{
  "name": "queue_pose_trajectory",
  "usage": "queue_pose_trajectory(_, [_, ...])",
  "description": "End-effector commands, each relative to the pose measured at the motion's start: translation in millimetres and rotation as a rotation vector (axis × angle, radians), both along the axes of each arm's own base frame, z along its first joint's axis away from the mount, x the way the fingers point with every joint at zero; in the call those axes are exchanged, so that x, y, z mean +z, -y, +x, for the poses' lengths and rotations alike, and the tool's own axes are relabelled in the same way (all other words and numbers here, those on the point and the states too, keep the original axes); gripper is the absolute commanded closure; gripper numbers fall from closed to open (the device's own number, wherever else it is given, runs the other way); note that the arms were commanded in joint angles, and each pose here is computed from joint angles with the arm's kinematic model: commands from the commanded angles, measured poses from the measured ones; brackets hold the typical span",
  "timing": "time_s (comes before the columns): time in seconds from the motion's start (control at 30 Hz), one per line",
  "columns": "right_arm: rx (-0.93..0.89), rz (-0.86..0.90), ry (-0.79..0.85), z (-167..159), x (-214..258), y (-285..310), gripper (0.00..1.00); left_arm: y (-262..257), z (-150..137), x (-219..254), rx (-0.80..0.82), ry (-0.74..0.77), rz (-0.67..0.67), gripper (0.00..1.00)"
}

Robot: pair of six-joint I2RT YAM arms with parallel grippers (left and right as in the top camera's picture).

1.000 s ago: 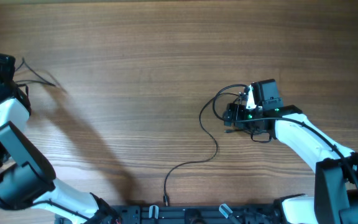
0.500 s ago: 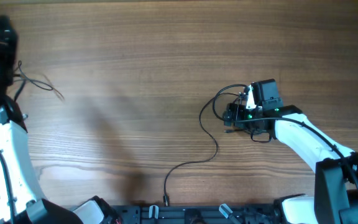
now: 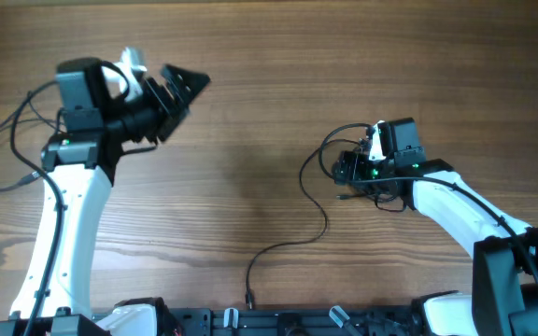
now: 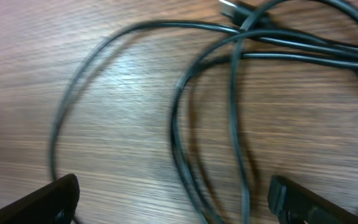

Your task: Untangle cables

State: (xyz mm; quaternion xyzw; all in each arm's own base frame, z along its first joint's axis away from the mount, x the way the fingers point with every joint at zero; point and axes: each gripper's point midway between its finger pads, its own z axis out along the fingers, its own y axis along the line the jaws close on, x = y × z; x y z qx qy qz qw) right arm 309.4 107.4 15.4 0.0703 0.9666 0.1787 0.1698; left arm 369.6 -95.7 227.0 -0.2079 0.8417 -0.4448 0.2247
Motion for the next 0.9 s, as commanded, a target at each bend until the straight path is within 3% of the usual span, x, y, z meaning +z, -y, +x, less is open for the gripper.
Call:
queue_pose_trajectory(0.0, [-0.034,0.11,-0.064,-8.0,-2.2,-13.9,0.0,-6.4,-12.1,-21.8,0.025,-0.068,0.123,0.0])
queue_pose_trajectory(0.2, [0.103,0.241,0.052,4.3,46.6,-40.6,0.0,-0.1,-37.8,-49.9,0.006,-0.2,0.237,0.0])
queue_pose_trajectory(0.43, [-0.107,0.021,0.29,4.3,144.9,15.4,0.0,42.0,-53.7,-52.8,-0.134,-0.172,0.288,0.0])
queue_pose_trajectory(0.63, [-0.321,-0.061,0.463,-40.9,206.4,64.3,0.0,88.6,-64.2,-67.0,-0.246,-0.117,0.41,0.0])
queue_pose_trajectory(0.77, [-0.434,-0.08,0.473,-70.9,214.1,85.8,0.0,102.1,-68.0,-91.6,-0.261,-0.104,0.584,0.11])
queue_pose_trajectory(0.87, [-0.477,-0.105,0.445,-88.5,209.2,95.9,0.0,125.6,-78.4,-111.6,-0.332,-0.107,0.64,0.13])
